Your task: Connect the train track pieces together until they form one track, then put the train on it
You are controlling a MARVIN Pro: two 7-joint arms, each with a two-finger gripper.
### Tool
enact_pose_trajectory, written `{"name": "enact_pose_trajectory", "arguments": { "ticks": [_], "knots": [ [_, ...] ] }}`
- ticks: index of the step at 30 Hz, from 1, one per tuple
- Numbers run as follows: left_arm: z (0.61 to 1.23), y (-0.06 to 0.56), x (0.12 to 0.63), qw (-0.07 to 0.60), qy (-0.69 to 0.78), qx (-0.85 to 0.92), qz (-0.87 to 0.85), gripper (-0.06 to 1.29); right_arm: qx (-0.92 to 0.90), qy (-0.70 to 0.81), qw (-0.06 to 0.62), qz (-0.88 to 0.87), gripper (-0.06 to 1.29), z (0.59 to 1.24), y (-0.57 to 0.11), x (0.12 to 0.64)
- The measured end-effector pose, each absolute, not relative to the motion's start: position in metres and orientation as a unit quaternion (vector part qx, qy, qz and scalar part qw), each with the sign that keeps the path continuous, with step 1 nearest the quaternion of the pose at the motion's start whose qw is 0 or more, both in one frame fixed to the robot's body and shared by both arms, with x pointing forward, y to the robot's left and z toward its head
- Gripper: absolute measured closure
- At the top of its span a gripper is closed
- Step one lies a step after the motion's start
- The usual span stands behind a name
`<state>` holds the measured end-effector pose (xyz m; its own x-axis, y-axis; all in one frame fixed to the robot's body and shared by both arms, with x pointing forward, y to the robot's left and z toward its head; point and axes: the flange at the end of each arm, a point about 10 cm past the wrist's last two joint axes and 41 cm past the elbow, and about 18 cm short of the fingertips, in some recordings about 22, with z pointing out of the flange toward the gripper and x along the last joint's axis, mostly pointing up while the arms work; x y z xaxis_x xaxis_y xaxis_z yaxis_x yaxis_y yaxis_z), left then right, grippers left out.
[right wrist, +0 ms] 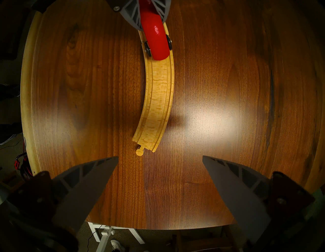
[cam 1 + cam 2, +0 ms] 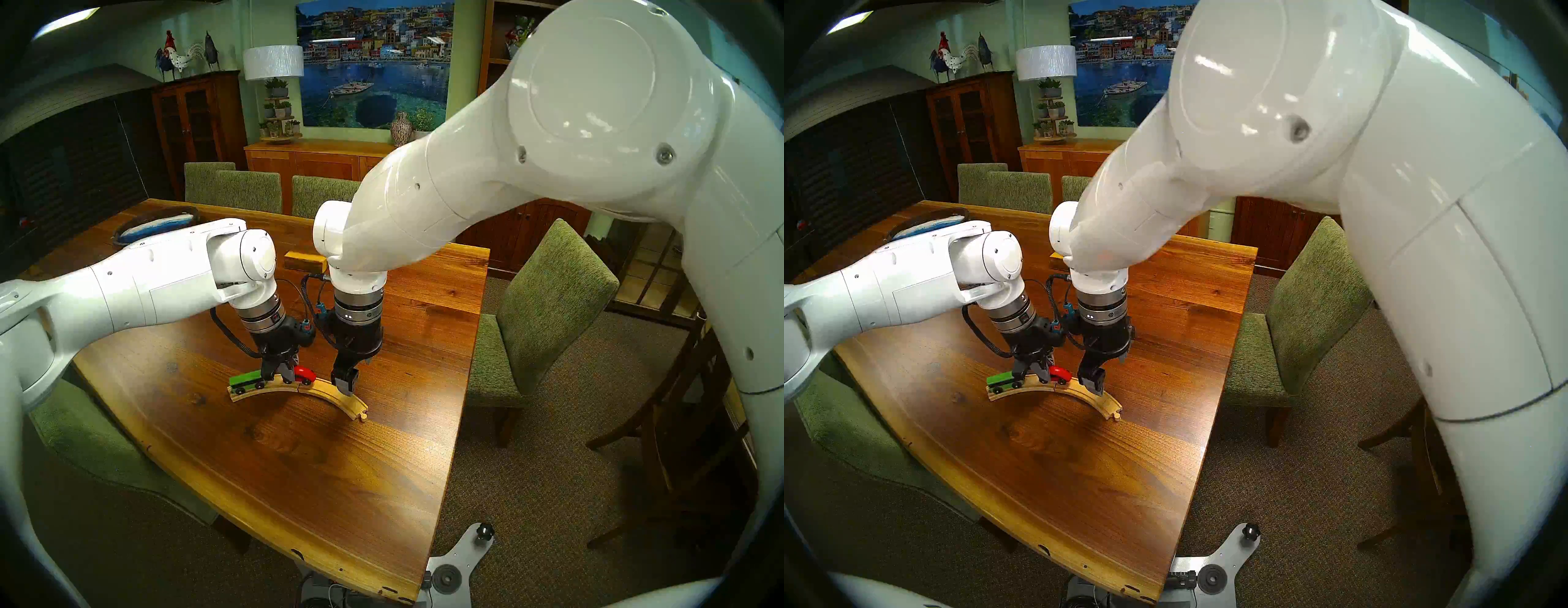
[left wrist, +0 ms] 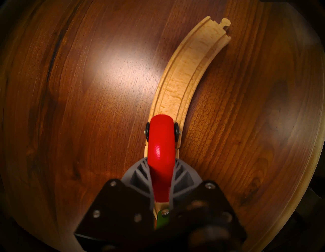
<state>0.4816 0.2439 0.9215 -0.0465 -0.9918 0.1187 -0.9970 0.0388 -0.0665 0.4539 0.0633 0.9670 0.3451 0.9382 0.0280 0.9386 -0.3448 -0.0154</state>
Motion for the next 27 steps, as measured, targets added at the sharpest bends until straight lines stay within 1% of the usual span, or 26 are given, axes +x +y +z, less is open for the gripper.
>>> {"name": "enact_pose_trajectory", "arguments": {
  "ticks": [27],
  "knots": [
    [0.911,0.248,0.485,0.017,-0.718,0.694,0.055,1.16,-0.82,-0.572,0.014,-0.007,-0.01,0.967,0.063,0.454]
  ]
}}
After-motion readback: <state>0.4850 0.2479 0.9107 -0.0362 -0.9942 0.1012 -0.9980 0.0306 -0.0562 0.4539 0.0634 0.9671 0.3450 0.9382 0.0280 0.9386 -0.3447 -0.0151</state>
